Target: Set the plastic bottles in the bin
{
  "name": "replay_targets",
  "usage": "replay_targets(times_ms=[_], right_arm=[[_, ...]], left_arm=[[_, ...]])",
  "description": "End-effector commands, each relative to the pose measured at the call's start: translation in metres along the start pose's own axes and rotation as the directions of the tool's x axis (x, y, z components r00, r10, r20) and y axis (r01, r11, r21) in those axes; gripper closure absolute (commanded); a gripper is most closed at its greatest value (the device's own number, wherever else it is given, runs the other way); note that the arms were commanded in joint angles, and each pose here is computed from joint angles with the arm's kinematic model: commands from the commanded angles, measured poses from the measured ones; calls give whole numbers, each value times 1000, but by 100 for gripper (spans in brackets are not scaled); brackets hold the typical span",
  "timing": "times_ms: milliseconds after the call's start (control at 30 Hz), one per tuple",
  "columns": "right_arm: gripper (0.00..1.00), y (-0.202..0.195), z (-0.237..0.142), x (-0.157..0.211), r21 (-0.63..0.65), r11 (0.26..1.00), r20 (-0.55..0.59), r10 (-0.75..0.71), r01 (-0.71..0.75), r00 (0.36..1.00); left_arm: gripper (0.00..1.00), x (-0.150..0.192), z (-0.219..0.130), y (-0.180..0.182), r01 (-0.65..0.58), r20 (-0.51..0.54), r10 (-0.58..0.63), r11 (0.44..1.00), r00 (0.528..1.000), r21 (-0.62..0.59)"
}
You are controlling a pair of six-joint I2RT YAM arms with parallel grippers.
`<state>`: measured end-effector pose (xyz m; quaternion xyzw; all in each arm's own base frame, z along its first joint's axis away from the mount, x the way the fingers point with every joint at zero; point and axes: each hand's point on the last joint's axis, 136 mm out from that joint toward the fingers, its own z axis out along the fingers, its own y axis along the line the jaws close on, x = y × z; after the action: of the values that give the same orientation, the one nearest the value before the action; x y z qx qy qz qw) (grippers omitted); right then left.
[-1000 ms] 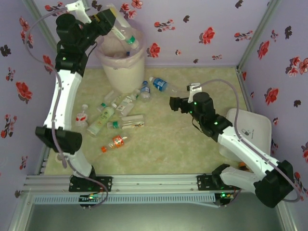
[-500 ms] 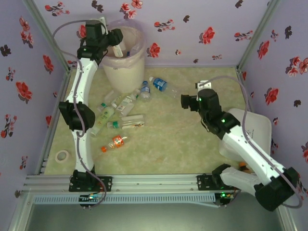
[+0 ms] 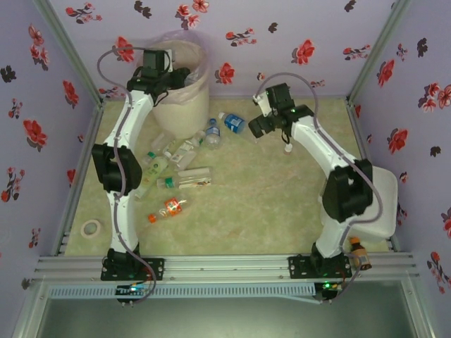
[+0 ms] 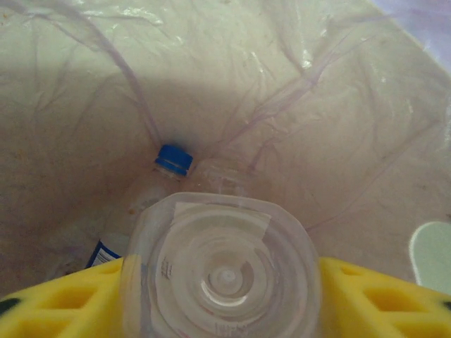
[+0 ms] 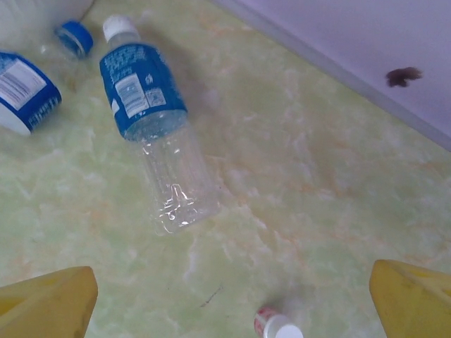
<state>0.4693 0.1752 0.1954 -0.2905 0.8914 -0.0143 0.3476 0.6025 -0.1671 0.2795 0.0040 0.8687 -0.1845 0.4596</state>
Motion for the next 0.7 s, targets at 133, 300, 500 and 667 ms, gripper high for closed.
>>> replay_targets(times_ms=[133,300,500,667], right_arm=[[1,25,39,14,-185,978,-118,-120,97,986],[1,34,70,20,-227,968,-145,-145,110,979],[2,35,107,22,-224,967,-164,-157,119,974],[10,49,126,30,-287,954,-199,-144,83,969]], left_arm=[[12,-46,-51,-8,-17,89,16,1000,996,7],[0,-95,-116,-13,10,195,-18,999,981,44],[0,-121,-211,-16,24,286,-46,997,957,79],[0,-73,-264,-31,11,210,-38,992,977,129]])
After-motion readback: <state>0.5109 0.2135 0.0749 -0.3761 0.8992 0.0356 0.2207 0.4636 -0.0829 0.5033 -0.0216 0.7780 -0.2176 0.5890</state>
